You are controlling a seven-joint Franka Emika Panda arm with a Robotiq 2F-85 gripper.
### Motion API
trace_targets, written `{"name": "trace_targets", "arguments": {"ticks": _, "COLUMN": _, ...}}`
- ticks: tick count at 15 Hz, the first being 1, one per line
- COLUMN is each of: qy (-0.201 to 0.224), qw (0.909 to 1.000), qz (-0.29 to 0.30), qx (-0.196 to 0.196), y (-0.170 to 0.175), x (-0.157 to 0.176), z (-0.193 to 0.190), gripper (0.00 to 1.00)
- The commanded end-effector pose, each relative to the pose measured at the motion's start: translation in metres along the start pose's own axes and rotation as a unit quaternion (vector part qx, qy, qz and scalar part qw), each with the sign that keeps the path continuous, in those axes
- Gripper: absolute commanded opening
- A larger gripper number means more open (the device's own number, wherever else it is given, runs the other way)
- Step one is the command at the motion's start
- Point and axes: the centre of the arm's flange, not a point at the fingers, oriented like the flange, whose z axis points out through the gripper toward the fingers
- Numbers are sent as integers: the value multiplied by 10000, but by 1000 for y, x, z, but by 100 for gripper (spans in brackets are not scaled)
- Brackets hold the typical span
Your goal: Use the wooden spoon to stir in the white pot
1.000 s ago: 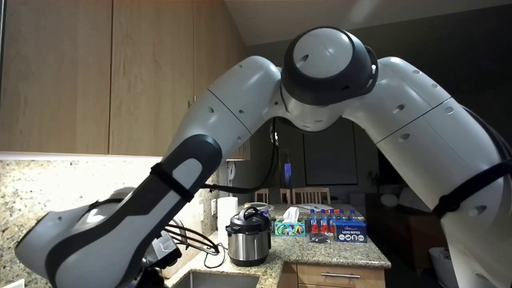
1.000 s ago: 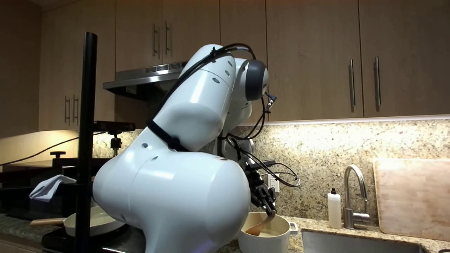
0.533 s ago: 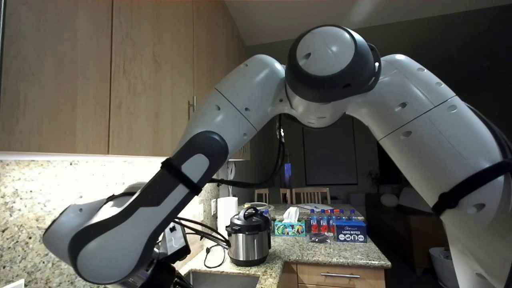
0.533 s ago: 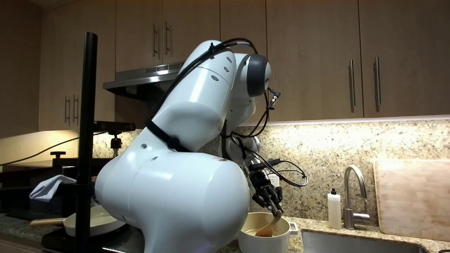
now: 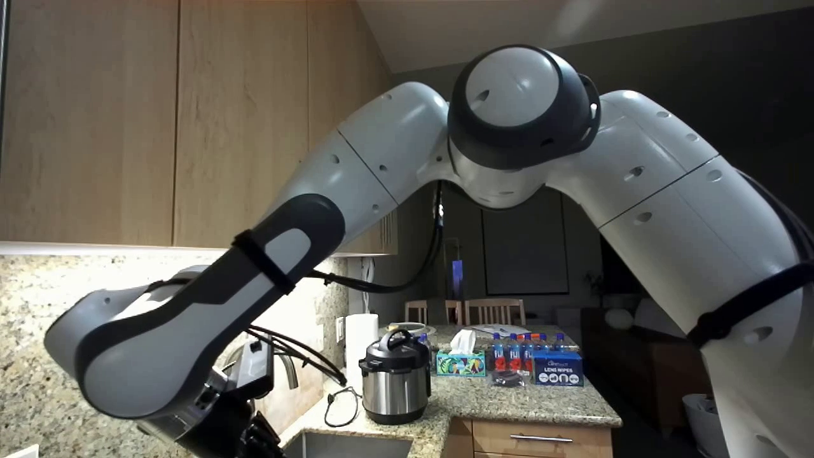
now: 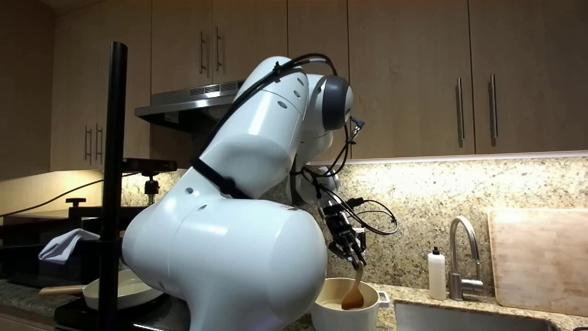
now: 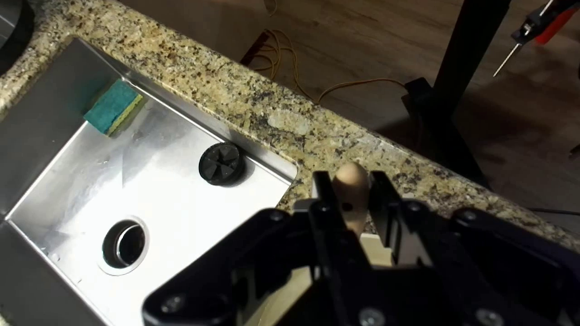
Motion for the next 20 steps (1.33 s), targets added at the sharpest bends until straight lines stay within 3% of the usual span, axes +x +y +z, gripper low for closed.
{"name": "trace_targets", "arguments": {"ticks": 1, "qy": -106, "qw": 9998, "qz": -156, "qx": -25, "y": -7, "x": 17, "z": -12, "gripper": 9}}
{"name": "trace_targets", "arguments": {"ticks": 5, "qy": -387, "qw": 9977, "qz": -534, "qx": -167, "y": -29, "x": 23, "z": -7, "gripper": 9}}
{"name": "trace_targets", "arguments": {"ticks": 11, "qy": -584, "qw": 9955, "qz": -693, "qx": -285, "y": -46, "x": 0, "z": 21, "gripper": 8}}
{"name": "trace_targets", "arguments": {"ticks": 20, "qy": -720, "qw": 9968, "qz": -343, "qx": -65, "y": -19, "x": -34, "z": 44, "gripper": 8}}
